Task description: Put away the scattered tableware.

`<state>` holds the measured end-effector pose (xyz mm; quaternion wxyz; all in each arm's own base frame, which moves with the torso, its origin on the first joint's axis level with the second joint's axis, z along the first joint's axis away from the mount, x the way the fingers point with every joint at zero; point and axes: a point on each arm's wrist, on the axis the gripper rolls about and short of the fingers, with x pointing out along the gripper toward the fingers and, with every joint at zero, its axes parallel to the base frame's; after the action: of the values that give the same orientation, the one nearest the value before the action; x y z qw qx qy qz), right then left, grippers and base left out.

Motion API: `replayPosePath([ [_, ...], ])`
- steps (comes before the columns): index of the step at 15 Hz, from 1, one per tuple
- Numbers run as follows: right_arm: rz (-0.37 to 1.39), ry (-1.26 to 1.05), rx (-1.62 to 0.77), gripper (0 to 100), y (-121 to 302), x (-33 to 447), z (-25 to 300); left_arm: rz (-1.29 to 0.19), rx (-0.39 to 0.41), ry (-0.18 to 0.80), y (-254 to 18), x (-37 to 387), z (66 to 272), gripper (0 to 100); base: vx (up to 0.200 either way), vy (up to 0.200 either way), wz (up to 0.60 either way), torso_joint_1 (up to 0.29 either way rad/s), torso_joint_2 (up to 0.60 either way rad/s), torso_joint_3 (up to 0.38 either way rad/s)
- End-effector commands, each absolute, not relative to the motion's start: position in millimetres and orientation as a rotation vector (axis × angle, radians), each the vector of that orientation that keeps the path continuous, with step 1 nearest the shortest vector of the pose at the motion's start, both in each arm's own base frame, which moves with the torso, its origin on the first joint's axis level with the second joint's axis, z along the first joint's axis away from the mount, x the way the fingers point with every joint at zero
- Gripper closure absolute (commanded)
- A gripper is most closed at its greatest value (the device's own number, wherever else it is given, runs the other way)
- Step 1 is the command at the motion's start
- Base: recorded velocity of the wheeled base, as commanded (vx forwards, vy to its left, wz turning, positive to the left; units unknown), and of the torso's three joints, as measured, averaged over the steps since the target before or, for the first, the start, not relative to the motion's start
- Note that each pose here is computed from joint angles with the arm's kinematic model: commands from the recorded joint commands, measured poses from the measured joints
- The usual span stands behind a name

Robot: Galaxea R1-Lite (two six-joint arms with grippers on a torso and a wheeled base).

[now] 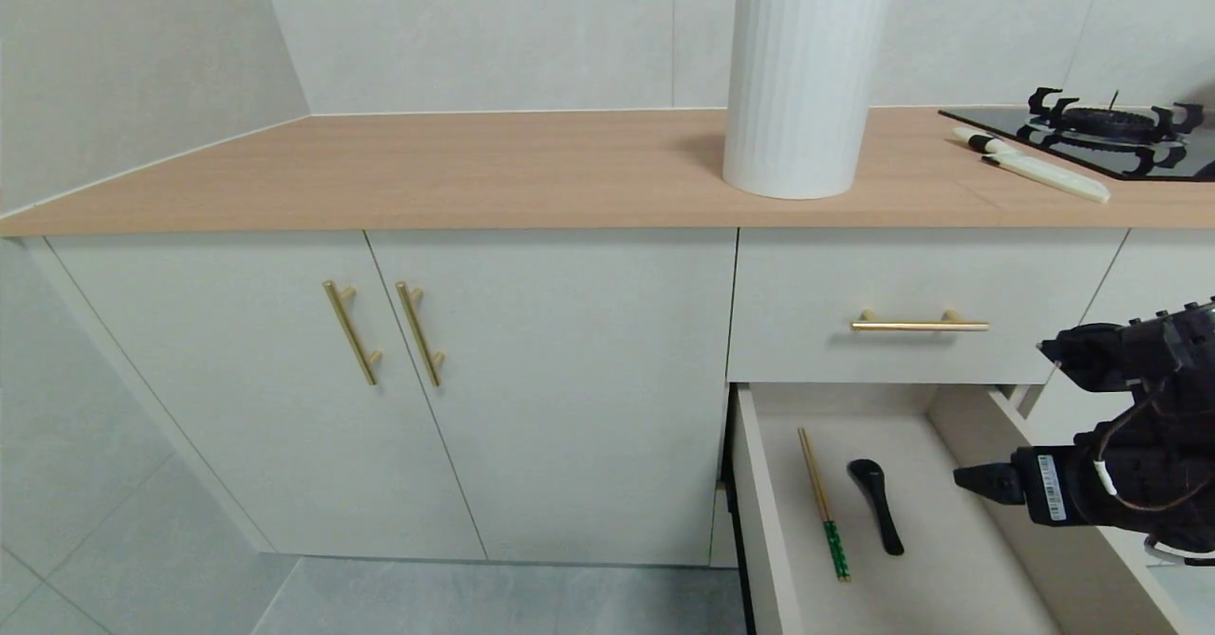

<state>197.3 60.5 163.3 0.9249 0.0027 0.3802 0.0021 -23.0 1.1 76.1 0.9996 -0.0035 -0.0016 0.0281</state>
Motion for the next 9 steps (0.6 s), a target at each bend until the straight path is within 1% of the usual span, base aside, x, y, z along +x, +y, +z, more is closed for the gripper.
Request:
replayPosePath([
  [1, 0.004, 0.788, 0.001, 0, 59, 192, 161, 0.057, -0.009, -0.003, 1, -23, 76, 0, 0.000, 0.000, 0.00, 0.000, 0.00, 0.000],
  [2, 0.006, 0.788, 0.001, 0, 59, 192, 161, 0.057, -0.008, -0.003, 1, -23, 76, 0, 0.000, 0.000, 0.00, 0.000, 0.00, 0.000],
  [8, 0.059, 0.857, -0.052, 0, 70, 180, 154, 0.057, -0.009, -0.003, 1, -23, 76, 0, -0.200, 0.000, 0.00, 0.003, 0.00, 0.000],
  [9, 0.059, 0.869, -0.057, 0, 69, 177, 155, 0.057, -0.008, -0.003, 1, -23, 76, 0, 0.000, 0.000, 0.00, 0.000, 0.00, 0.000],
])
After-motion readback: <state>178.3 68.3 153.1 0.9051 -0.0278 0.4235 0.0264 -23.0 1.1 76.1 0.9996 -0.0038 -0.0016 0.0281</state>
